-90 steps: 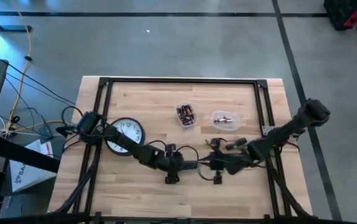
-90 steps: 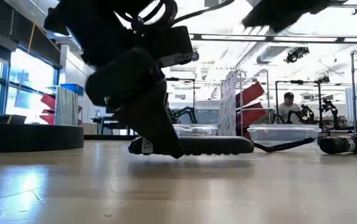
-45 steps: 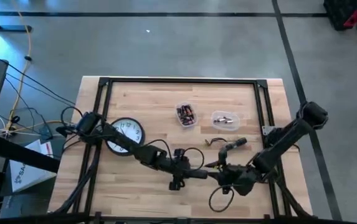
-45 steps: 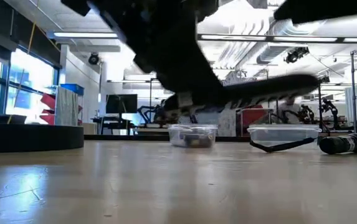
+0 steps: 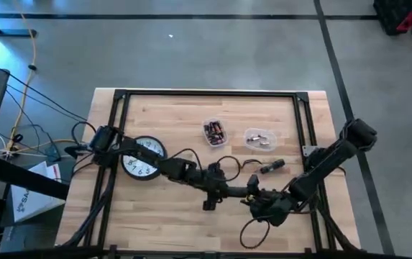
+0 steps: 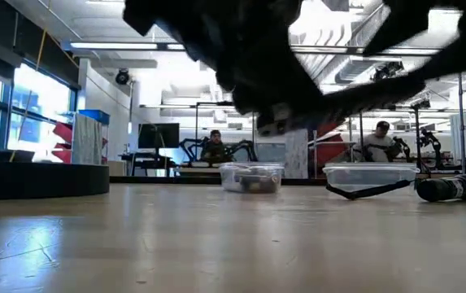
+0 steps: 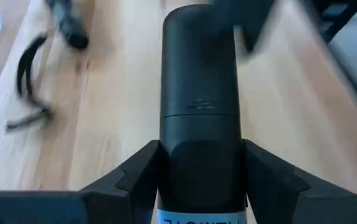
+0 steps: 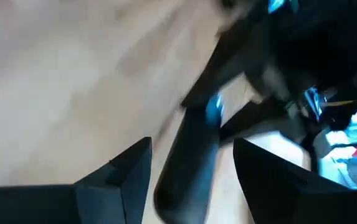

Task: Insert battery
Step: Close the battery cover of the black remote

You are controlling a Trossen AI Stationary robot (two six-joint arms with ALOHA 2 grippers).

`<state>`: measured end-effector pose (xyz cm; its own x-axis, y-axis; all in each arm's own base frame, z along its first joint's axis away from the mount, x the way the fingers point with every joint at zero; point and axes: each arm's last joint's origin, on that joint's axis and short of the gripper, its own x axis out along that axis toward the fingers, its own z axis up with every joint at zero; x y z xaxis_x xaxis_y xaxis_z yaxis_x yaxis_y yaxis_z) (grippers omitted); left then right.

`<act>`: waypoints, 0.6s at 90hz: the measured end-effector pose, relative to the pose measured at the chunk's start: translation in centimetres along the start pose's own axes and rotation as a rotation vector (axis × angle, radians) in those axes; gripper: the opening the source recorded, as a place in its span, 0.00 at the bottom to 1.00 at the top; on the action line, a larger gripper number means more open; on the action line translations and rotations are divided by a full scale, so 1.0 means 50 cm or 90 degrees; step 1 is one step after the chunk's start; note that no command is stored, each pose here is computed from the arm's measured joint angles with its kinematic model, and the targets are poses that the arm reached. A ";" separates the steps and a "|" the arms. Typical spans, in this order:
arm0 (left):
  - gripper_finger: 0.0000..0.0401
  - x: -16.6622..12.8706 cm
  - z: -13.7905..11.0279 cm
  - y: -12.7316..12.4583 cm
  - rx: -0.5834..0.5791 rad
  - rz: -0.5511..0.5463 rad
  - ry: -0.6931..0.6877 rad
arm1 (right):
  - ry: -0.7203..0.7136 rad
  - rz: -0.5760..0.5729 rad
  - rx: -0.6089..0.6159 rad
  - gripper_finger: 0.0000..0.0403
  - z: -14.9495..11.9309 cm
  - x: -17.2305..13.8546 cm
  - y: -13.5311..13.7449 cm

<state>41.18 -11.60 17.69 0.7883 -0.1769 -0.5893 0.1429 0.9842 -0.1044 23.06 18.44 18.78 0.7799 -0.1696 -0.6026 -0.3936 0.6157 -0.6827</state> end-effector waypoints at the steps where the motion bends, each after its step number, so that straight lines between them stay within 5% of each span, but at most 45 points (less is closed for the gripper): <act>1: 0.43 0.000 0.002 0.001 -0.001 -0.006 -0.006 | 0.006 -0.002 -0.003 0.48 -0.002 0.002 0.000; 15: 0.43 0.000 0.019 0.007 -0.006 -0.059 -0.050 | 0.064 -0.054 -0.032 0.45 -0.015 0.022 0.003; 54: 0.43 0.000 0.019 0.014 -0.026 -0.033 -0.049 | 0.026 -0.070 -0.034 0.31 0.000 0.028 -0.001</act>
<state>41.85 -10.91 18.37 0.8241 -0.2263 -0.5192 0.1618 0.9726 -0.1672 24.21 18.18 17.98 0.7997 -0.2664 -0.5381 -0.3327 0.5494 -0.7665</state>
